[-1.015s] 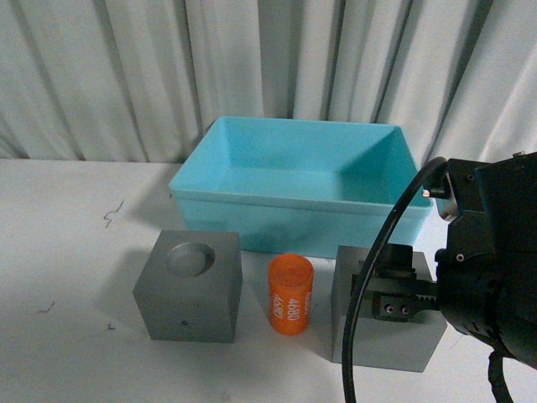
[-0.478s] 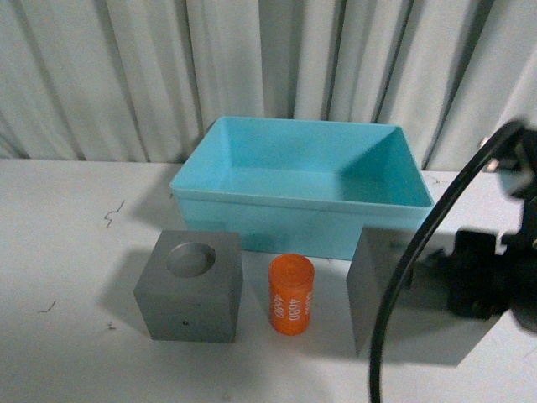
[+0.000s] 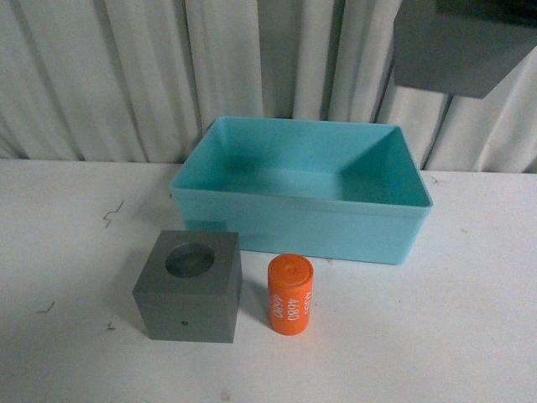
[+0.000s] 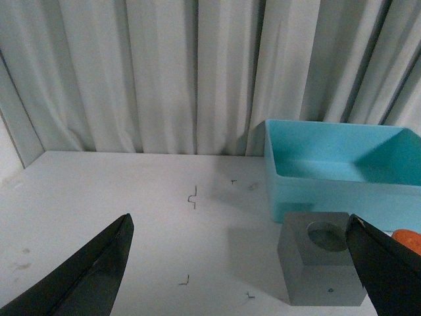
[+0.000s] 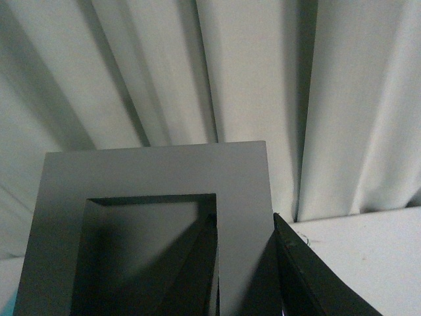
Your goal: Place gray and orange parts in blue box
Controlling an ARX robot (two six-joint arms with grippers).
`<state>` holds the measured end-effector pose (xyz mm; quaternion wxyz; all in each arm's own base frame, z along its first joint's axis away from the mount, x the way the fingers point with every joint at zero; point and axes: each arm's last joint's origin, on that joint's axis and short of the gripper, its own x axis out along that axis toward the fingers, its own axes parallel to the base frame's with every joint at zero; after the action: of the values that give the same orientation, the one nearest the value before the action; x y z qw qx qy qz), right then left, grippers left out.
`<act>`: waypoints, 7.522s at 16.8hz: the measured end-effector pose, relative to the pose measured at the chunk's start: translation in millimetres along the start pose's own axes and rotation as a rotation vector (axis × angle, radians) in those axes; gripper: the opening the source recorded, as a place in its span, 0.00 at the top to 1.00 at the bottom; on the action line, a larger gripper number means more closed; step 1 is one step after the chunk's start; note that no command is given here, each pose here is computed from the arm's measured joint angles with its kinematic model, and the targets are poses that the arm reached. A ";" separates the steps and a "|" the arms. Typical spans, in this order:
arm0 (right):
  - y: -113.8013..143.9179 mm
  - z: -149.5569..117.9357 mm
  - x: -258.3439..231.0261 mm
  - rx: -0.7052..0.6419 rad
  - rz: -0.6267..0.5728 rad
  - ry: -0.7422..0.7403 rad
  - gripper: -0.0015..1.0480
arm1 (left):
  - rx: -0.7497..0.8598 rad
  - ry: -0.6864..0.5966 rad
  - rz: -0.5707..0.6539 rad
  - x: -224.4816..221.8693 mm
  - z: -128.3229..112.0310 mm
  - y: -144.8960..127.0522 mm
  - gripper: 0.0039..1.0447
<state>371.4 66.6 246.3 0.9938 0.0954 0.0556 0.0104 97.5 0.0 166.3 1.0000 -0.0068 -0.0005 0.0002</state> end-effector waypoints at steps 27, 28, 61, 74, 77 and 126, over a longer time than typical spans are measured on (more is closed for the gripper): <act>-12.0 -71.9 -162.1 0.257 -0.144 0.183 0.15 | 0.000 0.000 -0.001 0.0 0.0 0.0 0.06; -19.4 -71.8 -165.6 0.211 -0.085 0.075 0.23 | 0.000 -0.001 0.000 0.0 0.1 0.0 0.06; -77.3 -91.2 -254.7 -0.185 -0.021 -0.125 0.98 | 0.000 0.000 0.000 0.0 0.0 0.0 0.06; -77.7 -95.6 -266.0 -0.186 -0.021 -0.116 0.29 | 0.000 0.000 0.000 0.0 0.0 0.0 0.06; -77.7 -95.6 -266.0 -0.186 -0.020 -0.117 0.04 | 0.000 0.000 0.000 0.0 0.0 0.0 0.06; -77.7 -95.6 -266.0 -0.187 -0.021 -0.116 0.06 | 0.113 0.759 -0.098 199.6 -50.6 -95.6 0.84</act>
<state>97.2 0.0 167.0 1.0000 0.0022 -0.0024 -0.0002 297.1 -96.2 117.2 0.9266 0.0490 0.3695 -0.0502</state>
